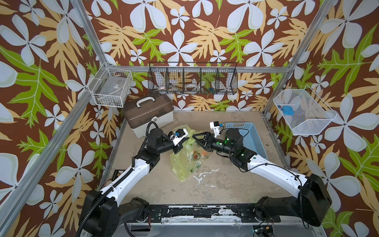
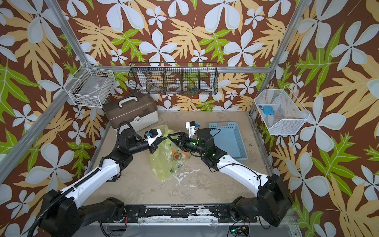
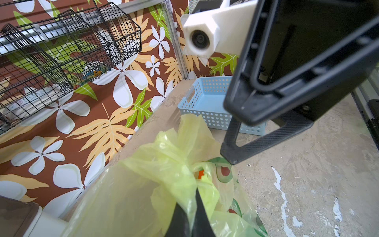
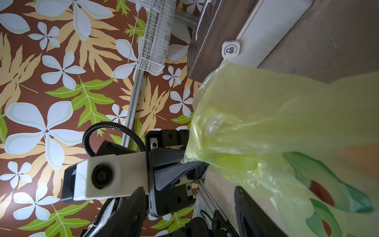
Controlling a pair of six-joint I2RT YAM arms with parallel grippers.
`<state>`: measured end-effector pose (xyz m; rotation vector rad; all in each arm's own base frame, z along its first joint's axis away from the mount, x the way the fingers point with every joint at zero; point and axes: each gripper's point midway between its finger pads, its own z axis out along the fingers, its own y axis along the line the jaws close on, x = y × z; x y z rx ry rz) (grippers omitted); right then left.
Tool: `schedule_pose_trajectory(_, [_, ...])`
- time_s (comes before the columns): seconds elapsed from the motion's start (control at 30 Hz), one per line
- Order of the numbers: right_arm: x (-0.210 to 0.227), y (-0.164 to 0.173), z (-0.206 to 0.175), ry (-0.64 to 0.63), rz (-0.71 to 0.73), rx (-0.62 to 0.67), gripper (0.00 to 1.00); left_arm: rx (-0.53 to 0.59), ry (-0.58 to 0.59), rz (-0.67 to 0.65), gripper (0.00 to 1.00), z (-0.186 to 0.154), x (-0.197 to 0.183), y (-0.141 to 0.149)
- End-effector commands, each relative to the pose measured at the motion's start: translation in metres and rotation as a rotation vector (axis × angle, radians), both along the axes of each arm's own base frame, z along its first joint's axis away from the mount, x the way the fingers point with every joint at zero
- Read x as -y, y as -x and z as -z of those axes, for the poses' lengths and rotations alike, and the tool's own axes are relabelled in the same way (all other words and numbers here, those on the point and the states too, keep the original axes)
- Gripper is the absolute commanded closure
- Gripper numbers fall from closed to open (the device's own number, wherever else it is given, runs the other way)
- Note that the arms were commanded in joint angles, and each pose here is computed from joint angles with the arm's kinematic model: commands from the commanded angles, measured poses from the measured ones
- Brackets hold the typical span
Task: Place the oranges into plastic bags & tie knots
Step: Tie the plastic bag at the center of the board.
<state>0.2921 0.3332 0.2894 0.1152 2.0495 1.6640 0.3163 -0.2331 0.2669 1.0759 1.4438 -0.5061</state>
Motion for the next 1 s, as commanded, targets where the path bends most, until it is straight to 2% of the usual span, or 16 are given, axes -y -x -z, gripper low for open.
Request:
schedule_pose_trajectory(0.0, [-0.010, 0.000, -0.002, -0.015, -0.025, 0.007, 0.30, 0.012, 0.001, 0.013, 1.00, -0.004, 0.002, 0.001])
schedule_pose_trajectory(0.67, [-0.046, -0.031, -0.001, -0.085, -0.057, -0.003, 0.31, -0.016, -0.013, 0.078, 1.00, 0.004, 0.008, 0.013])
schedule_pose_trajectory(0.83, [-0.048, -0.031, -0.016, -0.147, -0.081, 0.083, 0.36, -0.045, -0.044, 0.109, 1.00, 0.014, 0.011, 0.018])
schedule_pose_trajectory(0.97, [-0.037, -0.026, -0.030, -0.220, -0.100, 0.205, 0.47, -0.065, -0.043, 0.122, 1.00, 0.019, 0.013, 0.024])
